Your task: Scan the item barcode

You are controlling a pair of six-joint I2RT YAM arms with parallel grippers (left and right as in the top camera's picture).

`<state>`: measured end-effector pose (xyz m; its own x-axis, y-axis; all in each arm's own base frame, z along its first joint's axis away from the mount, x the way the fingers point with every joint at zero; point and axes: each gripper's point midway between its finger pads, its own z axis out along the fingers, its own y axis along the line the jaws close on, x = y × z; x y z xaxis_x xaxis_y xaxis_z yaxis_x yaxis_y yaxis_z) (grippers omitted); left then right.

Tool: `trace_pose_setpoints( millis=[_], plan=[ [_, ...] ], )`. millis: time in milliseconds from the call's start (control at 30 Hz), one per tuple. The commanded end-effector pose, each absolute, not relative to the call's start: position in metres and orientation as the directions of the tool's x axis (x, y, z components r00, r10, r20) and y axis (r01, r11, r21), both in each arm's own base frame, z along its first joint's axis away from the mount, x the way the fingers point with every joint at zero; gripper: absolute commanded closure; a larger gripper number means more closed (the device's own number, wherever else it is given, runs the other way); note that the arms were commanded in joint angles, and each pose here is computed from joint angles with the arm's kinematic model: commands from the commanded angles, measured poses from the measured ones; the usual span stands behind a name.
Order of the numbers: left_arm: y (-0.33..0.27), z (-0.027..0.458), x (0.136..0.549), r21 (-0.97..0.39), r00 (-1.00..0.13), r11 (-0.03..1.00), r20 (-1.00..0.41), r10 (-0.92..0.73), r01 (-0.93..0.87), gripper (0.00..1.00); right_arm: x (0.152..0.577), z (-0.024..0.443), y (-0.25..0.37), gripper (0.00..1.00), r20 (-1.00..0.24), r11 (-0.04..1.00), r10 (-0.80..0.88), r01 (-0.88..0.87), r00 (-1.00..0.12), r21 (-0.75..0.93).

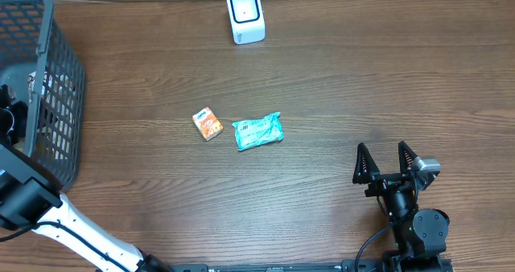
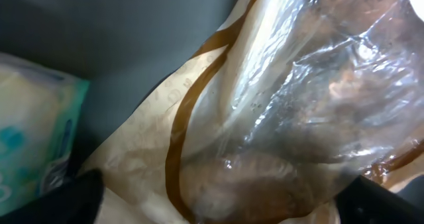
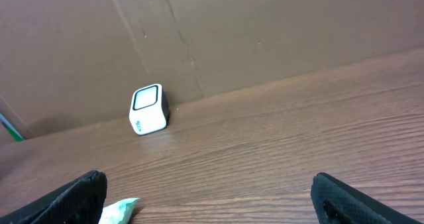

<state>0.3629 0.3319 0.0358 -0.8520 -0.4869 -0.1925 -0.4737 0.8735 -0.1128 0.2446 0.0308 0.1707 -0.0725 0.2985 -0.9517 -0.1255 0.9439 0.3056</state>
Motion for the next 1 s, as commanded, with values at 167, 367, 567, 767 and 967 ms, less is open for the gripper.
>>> trace_pose_setpoints(
  millis=[167, 367, 567, 767, 967],
  plan=[
    [0.307, -0.007, 0.359, -0.169, -0.881, 0.877, -0.077, -0.466, -0.449, 0.49, 0.245, 0.170, 0.030, 0.00, -0.952, 0.945, 0.298, -0.120, -0.063, 0.304],
    [0.305, -0.007, 0.357, -0.173, -0.874, 0.867, -0.064, -0.483, -0.466, 0.59, 0.245, 0.170, 0.029, 0.00, -0.952, 0.945, 0.298, -0.119, -0.062, 0.304],
    [0.305, 0.002, 0.358, -0.177, -0.853, 0.846, -0.051, -0.519, -0.503, 0.65, 0.245, 0.170, 0.030, 0.00, -0.952, 0.945, 0.298, -0.120, -0.062, 0.304],
    [0.310, 0.045, 0.372, -0.209, -0.798, 0.796, -0.095, -0.595, -0.568, 0.83, 0.245, 0.170, 0.029, 0.00, -0.952, 0.945, 0.298, -0.119, -0.062, 0.304],
    [0.311, 0.120, 0.389, -0.259, -0.744, 0.773, -0.218, -0.631, -0.579, 0.83, 0.245, 0.170, 0.030, 0.00, -0.952, 0.945, 0.298, -0.120, -0.062, 0.304]
  ],
)
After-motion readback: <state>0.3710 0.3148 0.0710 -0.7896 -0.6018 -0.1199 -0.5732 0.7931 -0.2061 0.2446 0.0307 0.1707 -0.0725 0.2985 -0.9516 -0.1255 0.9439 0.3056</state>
